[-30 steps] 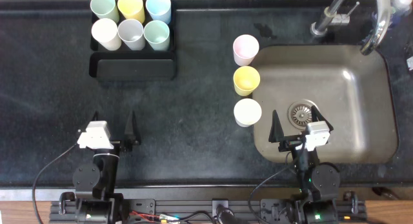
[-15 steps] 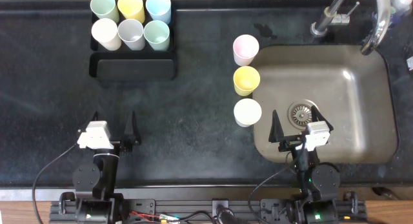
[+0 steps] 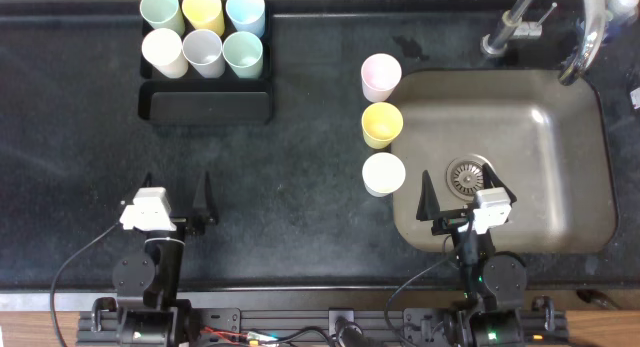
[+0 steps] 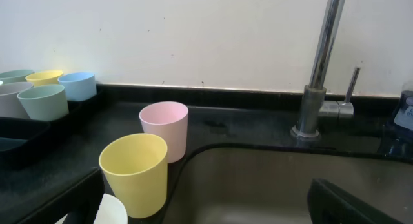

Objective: Store Cups

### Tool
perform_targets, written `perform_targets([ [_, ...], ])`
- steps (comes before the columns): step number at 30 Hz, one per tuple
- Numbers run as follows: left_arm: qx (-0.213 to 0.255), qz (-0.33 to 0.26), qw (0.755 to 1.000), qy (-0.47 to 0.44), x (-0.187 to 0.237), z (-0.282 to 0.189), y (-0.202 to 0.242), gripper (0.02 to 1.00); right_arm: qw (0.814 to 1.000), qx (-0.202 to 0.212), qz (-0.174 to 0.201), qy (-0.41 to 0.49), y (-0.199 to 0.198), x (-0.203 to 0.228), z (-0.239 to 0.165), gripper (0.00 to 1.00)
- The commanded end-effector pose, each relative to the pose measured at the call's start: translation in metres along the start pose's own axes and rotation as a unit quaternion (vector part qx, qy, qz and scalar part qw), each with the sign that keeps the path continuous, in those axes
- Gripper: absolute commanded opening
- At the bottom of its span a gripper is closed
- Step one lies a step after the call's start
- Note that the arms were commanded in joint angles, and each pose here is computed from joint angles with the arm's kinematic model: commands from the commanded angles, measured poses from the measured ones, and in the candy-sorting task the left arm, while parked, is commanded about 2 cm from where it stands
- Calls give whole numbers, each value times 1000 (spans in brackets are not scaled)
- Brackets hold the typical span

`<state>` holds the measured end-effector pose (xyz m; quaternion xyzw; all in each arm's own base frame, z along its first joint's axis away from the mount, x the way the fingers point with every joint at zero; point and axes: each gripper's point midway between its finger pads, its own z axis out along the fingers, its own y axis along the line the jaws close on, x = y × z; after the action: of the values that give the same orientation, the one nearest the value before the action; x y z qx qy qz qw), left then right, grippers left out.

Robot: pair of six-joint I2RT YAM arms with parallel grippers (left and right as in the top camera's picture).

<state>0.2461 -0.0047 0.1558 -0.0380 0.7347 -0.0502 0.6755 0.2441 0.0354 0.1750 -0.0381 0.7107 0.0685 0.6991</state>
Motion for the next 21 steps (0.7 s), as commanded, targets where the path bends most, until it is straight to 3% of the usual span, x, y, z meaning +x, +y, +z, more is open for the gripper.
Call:
perform_targets([
  [1, -3, -5, 1000, -4, -1, 0, 1, 1000, 1000, -3, 2, 0, 1, 3, 0, 998],
  [10, 22, -46, 999, 2, -48, 22, -15, 1000, 1000, -3, 2, 0, 1, 3, 0, 998],
  [19, 91, -35, 978, 186, -135, 73, -86, 1000, 1000, -3, 2, 0, 1, 3, 0, 998],
  [21, 86, -50, 971, 218, -144, 84, -100, 1000, 1000, -3, 2, 0, 1, 3, 0, 993],
])
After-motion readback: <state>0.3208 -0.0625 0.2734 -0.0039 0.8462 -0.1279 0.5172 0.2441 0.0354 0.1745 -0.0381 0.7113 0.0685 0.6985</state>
